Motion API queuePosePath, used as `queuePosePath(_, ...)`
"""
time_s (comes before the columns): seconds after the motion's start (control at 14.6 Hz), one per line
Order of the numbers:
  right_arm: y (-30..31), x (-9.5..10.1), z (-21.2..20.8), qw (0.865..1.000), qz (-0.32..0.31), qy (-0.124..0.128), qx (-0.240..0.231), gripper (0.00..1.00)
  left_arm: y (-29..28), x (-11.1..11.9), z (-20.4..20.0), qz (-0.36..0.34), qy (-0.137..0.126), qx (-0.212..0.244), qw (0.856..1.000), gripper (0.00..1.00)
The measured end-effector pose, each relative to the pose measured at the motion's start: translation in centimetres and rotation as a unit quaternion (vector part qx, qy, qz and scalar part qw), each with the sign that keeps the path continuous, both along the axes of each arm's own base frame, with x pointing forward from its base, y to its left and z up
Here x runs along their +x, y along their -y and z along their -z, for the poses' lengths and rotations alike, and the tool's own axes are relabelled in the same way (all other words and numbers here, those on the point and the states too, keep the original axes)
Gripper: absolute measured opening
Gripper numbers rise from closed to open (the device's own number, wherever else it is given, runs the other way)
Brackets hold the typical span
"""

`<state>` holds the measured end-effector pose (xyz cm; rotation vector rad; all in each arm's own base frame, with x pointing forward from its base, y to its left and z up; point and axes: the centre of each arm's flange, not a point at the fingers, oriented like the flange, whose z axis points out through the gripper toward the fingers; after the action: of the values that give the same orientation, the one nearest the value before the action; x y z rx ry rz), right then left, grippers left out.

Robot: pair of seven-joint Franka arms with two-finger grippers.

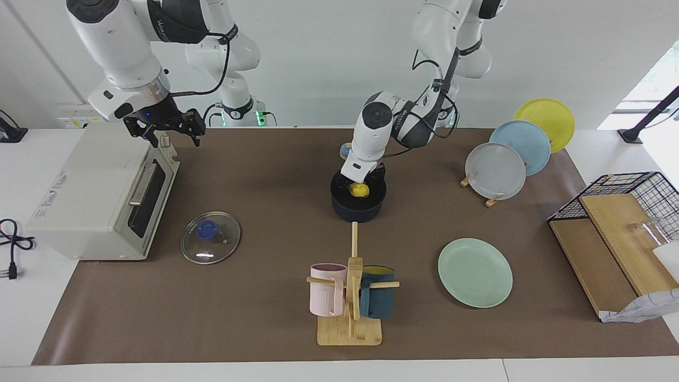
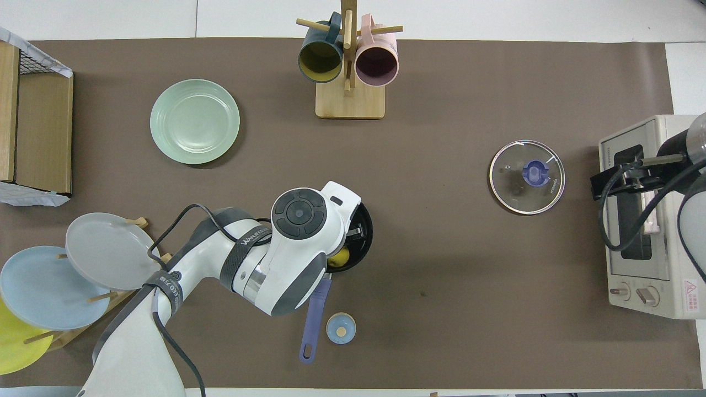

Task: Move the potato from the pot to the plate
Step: 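Grasp the yellow potato in the saucepan with the left gripper and lift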

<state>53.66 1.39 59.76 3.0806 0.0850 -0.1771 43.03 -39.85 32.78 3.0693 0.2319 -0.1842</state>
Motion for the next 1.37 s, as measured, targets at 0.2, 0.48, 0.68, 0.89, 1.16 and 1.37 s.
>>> queuePosePath(0.2,0.0,0.0,0.0,1.0,0.0,0.0,0.0,1.0,0.0,0.0,0.0,0.0,0.0,0.0,1.0,0.78)
queuePosePath(0.48,0.1,-0.2,0.1,1.0,0.001,-0.009,0.0,1.0,0.0,0.1,-0.1,0.0,0.001,-0.001,1.0,0.59)
queuePosePath(0.68,-0.3,-0.2,0.0,1.0,-0.002,-0.009,0.0,1.0,0.1,0.2,-0.3,-0.001,0.003,-0.002,1.0,0.59)
queuePosePath(0.89,-0.7,-0.2,-0.1,1.0,-0.006,-0.008,0.0,1.0,0.5,1.0,-2.4,-0.003,0.01,-0.011,1.0,0.59)
queuePosePath(1.16,-0.6,-0.3,0.0,1.0,-0.005,-0.009,0.0,1.0,0.1,2.6,-9.3,-0.01,0.011,-0.018,1.0,0.59)
queuePosePath(1.37,-0.6,-0.3,0.0,1.0,-0.005,-0.009,0.0,1.0,-3.3,6.0,-15.0,-0.027,0.016,-0.024,0.999,0.59)
